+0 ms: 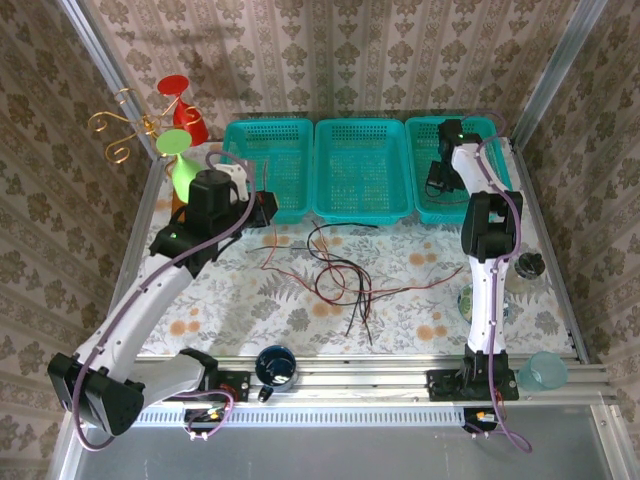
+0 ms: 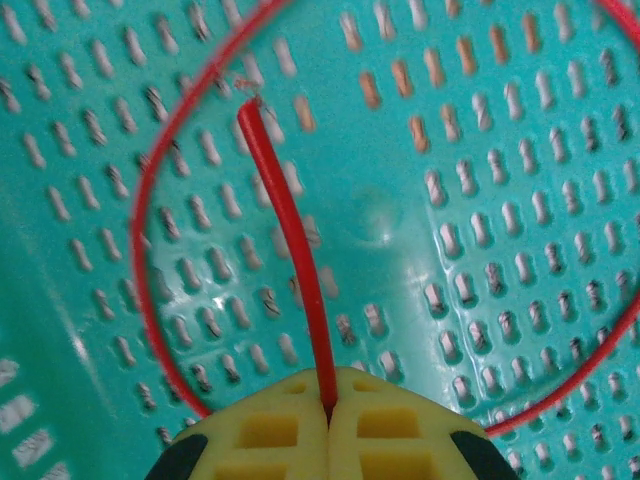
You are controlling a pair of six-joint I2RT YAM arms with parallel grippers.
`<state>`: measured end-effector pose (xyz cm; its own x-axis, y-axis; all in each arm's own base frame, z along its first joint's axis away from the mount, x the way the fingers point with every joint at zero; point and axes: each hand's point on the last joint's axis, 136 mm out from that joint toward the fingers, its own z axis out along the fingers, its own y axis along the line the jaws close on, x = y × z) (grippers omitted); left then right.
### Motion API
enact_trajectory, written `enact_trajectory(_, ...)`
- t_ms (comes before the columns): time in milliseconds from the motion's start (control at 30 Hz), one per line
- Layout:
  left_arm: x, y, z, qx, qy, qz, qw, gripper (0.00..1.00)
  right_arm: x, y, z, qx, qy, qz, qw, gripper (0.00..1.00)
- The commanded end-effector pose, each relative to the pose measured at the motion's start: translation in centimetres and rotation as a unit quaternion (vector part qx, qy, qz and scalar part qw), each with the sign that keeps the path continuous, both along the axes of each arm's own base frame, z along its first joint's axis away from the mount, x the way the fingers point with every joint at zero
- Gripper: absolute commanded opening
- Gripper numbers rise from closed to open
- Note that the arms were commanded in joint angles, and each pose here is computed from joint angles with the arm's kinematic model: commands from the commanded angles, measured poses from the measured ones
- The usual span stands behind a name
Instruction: Untangle the cables
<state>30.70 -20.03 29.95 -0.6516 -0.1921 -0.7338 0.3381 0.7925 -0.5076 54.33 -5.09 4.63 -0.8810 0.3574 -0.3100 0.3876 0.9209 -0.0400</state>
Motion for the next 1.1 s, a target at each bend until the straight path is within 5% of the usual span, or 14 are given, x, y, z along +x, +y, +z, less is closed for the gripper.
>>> enact_trajectory(0,0.0,-0.5,1.2,-0.010,-0.008,-0.005,1.000,0.00,-0.7,0.0,2.4,0.025,0.003,-0.008,1.000,0.19)
enact_trajectory(133,-0.2,-0.7,1.7,-0.007,-0.010,-0.012,1.000,0.00,-0.3,-0.6,9.4,0.053,-0.077,-0.024,0.995,0.61)
enact_trajectory(267,-0.2,-0.7,2.4,-0.004,-0.017,-0.013,1.000,0.00,-1.0,0.1,15.3,0.065,-0.124,-0.006,0.990,0.88)
enact_trajectory(500,0.5,-1.5,4.5,-0.007,-0.027,-0.028,0.999,0.00,-3.4,2.7,21.3,0.092,-0.178,0.036,0.979,0.96)
enact_trajectory(633,1.2,-2.3,6.5,-0.009,-0.034,-0.043,0.998,0.00,-5.7,8.1,24.1,0.115,-0.236,0.127,0.956,0.95)
enact_trajectory(767,1.8,-3.0,8.7,-0.014,-0.046,-0.053,0.997,0.00,-9.5,15.8,25.9,0.140,-0.345,0.274,0.887,0.94)
enact_trajectory(1000,2.3,-4.2,12.4,-0.040,-0.068,-0.071,0.994,0.00,-18.2,25.9,27.6,0.143,-0.530,0.477,0.687,0.95)
enact_trajectory(1067,2.1,-4.3,13.0,-0.044,-0.071,-0.076,0.994,0.00,-19.6,28.1,27.1,0.144,-0.541,0.511,0.652,0.95)
